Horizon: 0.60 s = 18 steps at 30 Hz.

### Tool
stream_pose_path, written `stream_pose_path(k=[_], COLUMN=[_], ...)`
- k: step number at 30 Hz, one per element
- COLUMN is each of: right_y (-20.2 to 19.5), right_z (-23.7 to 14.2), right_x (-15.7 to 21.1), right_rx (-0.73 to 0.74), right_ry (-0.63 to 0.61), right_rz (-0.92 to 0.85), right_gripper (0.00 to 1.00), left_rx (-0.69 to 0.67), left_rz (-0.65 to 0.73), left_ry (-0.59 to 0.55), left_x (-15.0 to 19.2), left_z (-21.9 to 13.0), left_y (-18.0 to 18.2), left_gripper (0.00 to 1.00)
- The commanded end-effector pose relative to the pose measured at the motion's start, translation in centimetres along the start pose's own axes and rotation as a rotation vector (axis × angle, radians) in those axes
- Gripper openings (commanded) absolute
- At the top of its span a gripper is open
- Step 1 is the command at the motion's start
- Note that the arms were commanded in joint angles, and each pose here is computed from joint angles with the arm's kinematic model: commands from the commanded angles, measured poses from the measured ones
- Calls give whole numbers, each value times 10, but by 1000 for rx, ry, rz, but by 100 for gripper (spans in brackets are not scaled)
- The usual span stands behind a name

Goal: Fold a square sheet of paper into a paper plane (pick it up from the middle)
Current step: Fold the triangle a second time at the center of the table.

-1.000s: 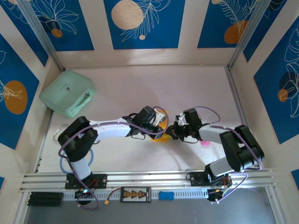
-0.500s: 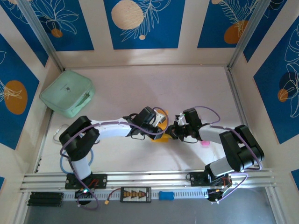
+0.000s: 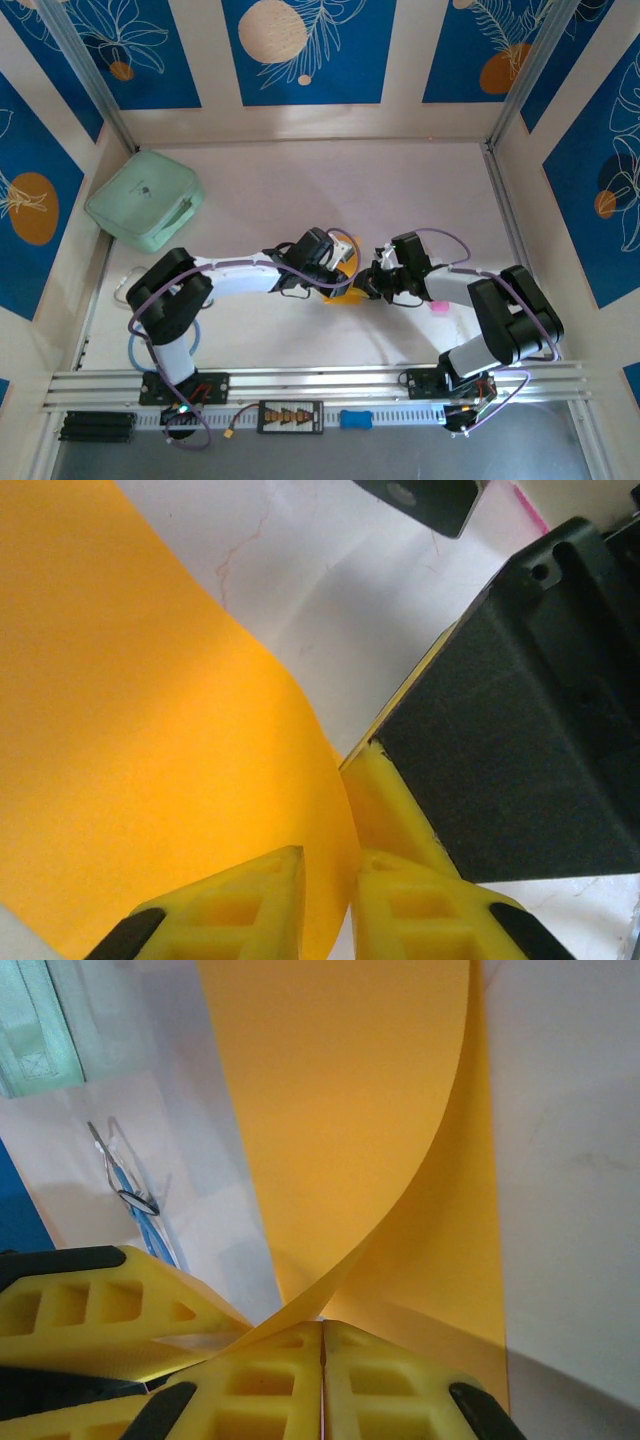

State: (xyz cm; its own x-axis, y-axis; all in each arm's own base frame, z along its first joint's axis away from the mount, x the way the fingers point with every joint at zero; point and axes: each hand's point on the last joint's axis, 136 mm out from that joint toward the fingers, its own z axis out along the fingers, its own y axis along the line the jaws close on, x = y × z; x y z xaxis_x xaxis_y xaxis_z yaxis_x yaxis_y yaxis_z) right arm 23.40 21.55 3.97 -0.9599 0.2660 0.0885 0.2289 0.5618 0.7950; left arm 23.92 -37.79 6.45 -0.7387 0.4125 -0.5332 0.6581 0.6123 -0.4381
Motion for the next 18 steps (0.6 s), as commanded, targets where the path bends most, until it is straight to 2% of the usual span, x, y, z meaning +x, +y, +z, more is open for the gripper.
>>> stream_pose_path(k=[1, 18], right_y=[7, 10], right_z=[1, -1], right_x=[1, 0], right_rx=[-15, -19], right_ry=[19, 17], right_rz=[-6, -13], right_gripper=[10, 10], left_rx=[-2, -2], left_rz=[10, 22], left_ry=[-5, 30], left_x=[0, 2], left_z=[3, 7], left_y=[6, 6], left_gripper=[18, 18])
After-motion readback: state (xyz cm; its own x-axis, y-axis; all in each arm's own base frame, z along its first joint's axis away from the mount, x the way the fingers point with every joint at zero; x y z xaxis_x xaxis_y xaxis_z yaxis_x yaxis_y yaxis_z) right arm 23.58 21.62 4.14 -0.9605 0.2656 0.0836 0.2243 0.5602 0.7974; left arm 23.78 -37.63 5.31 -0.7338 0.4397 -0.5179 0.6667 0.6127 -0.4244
